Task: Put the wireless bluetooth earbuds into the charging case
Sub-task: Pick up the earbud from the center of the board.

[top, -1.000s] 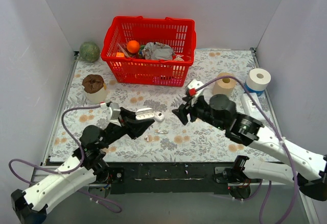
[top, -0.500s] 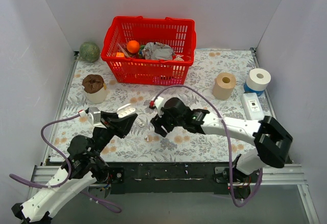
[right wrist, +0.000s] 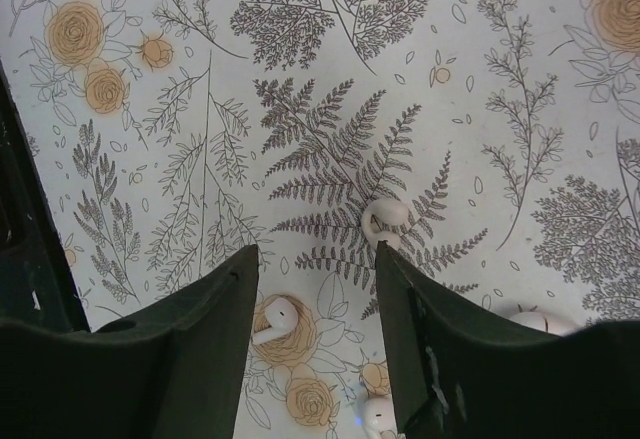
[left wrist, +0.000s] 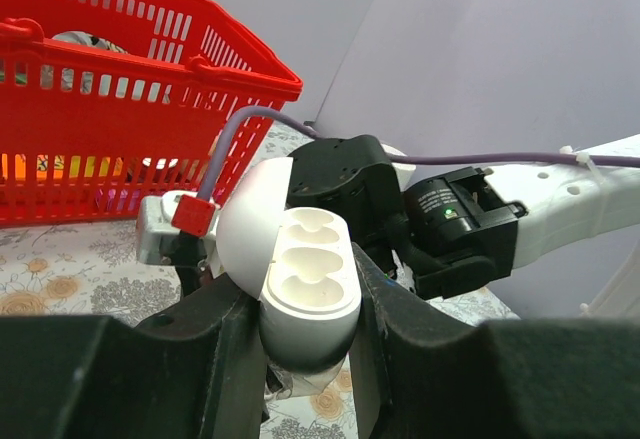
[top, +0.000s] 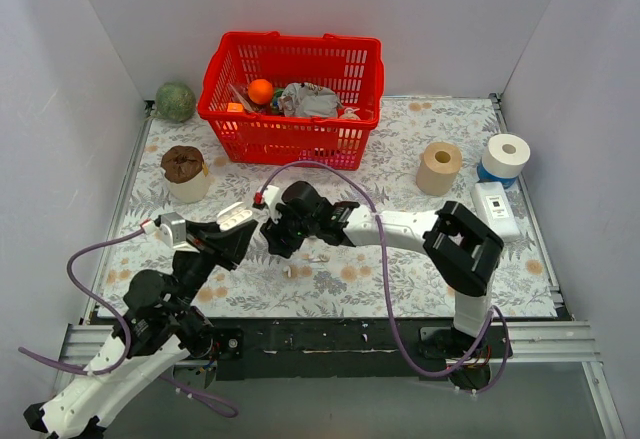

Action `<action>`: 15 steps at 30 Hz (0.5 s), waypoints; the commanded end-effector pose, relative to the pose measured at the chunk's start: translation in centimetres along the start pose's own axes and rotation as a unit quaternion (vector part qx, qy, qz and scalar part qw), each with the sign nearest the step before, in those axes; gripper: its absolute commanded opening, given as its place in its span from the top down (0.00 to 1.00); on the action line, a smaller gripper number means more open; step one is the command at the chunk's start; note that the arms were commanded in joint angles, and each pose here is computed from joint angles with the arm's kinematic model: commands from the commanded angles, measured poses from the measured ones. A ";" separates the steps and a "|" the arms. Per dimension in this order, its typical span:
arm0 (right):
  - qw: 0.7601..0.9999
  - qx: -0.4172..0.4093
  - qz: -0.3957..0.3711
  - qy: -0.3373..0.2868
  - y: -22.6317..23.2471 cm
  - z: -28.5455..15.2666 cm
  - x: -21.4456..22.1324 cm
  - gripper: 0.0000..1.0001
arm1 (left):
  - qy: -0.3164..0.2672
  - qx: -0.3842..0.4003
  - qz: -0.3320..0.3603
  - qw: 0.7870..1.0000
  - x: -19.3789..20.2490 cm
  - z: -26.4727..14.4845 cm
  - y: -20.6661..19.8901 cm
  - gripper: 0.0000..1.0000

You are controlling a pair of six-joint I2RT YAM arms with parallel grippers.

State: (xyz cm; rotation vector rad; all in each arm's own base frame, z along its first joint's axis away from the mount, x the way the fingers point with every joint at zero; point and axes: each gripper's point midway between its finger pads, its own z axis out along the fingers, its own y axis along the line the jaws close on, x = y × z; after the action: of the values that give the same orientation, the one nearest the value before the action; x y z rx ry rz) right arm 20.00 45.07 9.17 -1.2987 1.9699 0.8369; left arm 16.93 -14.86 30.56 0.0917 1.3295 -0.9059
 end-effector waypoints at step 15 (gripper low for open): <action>1.000 -0.008 0.010 0.006 -0.2 3.2 -0.7 0.55 | -0.014 -0.014 0.009 1.000 -1.7 -1.2 0.3 1.00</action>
State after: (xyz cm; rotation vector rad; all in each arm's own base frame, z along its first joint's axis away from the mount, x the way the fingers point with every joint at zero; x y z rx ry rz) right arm 20.34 46.85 6.97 -1.3205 2.0140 0.8536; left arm 16.50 -13.87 30.33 0.0826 1.3359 -0.8818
